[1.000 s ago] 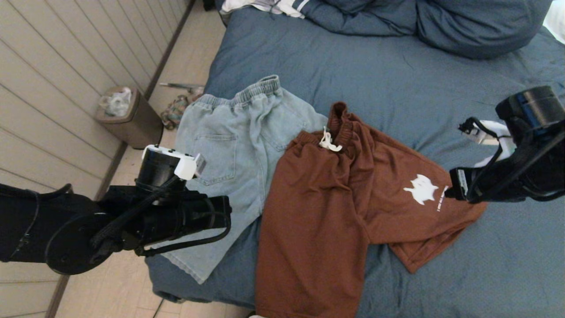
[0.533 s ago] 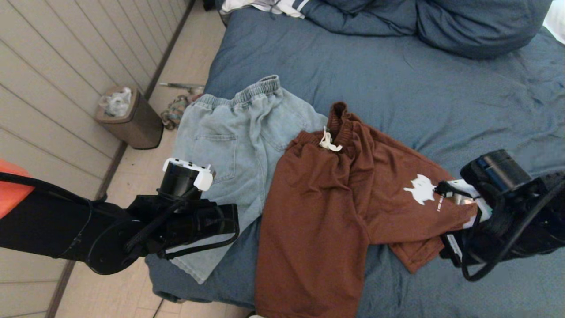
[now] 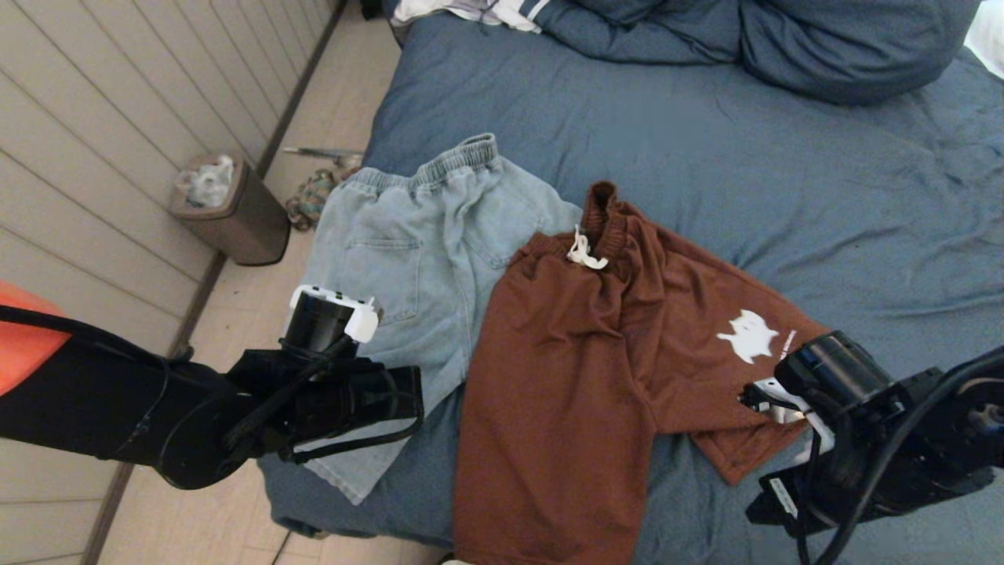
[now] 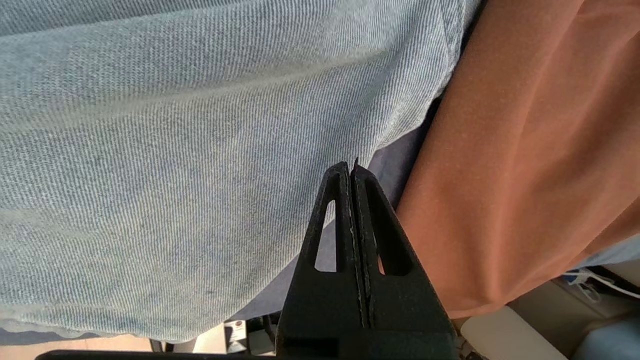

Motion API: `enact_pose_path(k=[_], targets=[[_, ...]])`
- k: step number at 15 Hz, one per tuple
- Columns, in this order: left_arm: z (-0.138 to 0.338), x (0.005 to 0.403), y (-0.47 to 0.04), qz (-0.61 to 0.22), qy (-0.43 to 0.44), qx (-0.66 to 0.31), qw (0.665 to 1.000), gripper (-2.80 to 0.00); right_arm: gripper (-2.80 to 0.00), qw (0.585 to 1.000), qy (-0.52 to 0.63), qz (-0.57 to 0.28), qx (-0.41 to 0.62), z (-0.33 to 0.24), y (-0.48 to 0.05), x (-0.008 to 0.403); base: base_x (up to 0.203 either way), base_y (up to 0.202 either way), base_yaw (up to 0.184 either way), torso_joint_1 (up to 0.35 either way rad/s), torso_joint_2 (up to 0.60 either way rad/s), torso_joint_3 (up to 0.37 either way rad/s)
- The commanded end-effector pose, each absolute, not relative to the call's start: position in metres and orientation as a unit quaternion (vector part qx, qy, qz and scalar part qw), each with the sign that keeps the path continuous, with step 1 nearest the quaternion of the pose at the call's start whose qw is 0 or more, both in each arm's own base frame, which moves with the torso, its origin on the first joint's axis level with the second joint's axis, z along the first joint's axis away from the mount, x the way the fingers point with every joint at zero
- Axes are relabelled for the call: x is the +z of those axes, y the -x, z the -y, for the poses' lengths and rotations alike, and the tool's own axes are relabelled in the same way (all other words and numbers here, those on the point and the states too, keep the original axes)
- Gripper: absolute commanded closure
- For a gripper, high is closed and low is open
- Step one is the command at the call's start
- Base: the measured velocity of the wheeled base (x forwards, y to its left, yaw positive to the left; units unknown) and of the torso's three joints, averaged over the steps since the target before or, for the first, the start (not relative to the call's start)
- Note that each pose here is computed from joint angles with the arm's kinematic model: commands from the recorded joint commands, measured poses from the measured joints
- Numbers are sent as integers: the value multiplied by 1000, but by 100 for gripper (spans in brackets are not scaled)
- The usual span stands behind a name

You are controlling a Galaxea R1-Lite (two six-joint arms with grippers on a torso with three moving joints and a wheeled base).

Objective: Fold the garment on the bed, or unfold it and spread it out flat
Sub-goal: Fold the brown shorts

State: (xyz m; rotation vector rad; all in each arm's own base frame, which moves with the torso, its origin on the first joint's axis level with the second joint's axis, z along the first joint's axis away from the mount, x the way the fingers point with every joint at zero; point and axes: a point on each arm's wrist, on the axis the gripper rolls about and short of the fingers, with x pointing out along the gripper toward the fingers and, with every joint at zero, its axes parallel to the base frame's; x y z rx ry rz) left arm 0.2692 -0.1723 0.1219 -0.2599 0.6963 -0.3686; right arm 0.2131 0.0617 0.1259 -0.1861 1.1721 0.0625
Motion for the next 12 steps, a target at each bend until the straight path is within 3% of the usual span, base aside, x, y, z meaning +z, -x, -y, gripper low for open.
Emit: enact_pose_path(k=[1, 6, 12], targets=[[171, 123, -268, -336, 129, -178, 916, 0, -280, 846, 78, -526, 27, -62, -221, 127, 0, 0, 0, 0, 0, 0], [165, 141, -261, -313, 138, -183, 922, 0, -280, 855, 61, -515, 19, -54, -223, 113, 0, 0, 0, 0, 0, 0], [164, 139, -261, -316, 135, -181, 921, 0, -280, 857, 44, -513, 17, -46, -252, 59, 0, 0, 0, 0, 0, 0]])
